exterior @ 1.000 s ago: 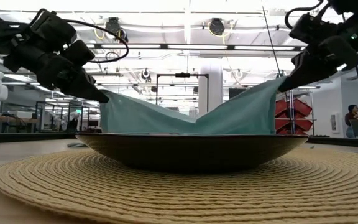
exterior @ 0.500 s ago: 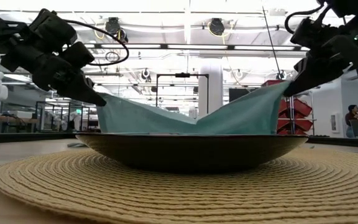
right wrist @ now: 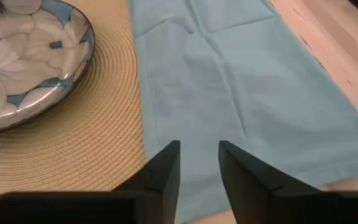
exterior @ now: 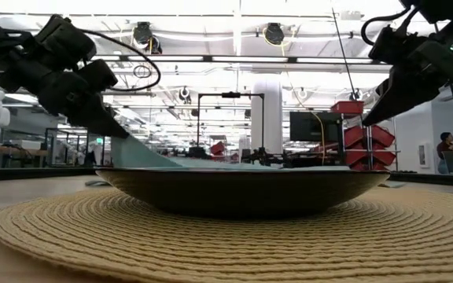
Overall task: Set table place
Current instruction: Fold the blue napkin
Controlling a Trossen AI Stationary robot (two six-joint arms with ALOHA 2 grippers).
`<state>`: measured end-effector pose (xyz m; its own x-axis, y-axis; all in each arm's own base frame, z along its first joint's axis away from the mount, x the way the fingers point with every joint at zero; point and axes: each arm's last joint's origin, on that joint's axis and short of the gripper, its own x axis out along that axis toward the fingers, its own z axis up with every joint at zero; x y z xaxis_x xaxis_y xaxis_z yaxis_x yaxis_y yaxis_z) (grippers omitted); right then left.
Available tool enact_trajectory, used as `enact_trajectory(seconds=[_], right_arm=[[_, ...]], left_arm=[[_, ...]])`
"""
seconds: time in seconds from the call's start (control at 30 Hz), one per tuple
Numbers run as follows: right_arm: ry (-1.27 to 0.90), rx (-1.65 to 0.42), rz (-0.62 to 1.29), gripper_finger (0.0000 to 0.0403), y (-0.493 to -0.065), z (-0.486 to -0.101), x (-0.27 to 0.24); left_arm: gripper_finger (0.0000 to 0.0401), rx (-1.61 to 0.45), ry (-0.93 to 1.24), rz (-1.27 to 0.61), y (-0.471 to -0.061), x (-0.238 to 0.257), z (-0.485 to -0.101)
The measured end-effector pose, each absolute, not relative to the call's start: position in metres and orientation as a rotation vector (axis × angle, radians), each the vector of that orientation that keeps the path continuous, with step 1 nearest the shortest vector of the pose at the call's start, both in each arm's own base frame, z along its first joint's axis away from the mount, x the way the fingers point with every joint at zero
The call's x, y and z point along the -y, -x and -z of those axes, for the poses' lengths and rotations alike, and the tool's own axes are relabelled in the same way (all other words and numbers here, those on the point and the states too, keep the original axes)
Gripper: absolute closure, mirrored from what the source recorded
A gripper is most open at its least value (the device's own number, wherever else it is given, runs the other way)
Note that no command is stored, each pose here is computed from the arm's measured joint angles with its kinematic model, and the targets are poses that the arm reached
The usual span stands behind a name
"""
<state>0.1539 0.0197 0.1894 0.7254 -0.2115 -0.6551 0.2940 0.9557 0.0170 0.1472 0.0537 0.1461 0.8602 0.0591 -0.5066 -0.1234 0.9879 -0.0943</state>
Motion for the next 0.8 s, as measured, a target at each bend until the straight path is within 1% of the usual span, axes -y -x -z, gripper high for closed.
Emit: enact_trajectory(seconds=[0.13, 0.47, 0.57, 0.7, 0.8], right_arm=[[-0.14, -0.709, 0.244, 0.0286, -0.154, -0.19, -0.021], [-0.138, -0.709, 0.236, 0.0286, -0.155, -0.19, -0.021], [-0.113, -0.68, 0.232, 0.0286, -0.157, -0.192, -0.021], [-0.092, -0.58, 0.254, 0.0286, -0.163, -0.2, -0.015], [-0.108, -0.552, 0.277, 0.0286, -0.165, -0.202, -0.01]], left_arm=[[0.0261, -0.529, 0.154, -0.083, -0.147, -0.051, -0.144], [0.0259, -0.513, 0.145, -0.06, -0.146, -0.047, -0.148], [0.0259, -0.501, 0.103, -0.157, -0.145, -0.05, -0.15], [0.0259, -0.439, 0.044, -0.326, -0.146, -0.06, -0.157], [0.0259, -0.398, 0.057, -0.369, -0.145, -0.065, -0.16]])
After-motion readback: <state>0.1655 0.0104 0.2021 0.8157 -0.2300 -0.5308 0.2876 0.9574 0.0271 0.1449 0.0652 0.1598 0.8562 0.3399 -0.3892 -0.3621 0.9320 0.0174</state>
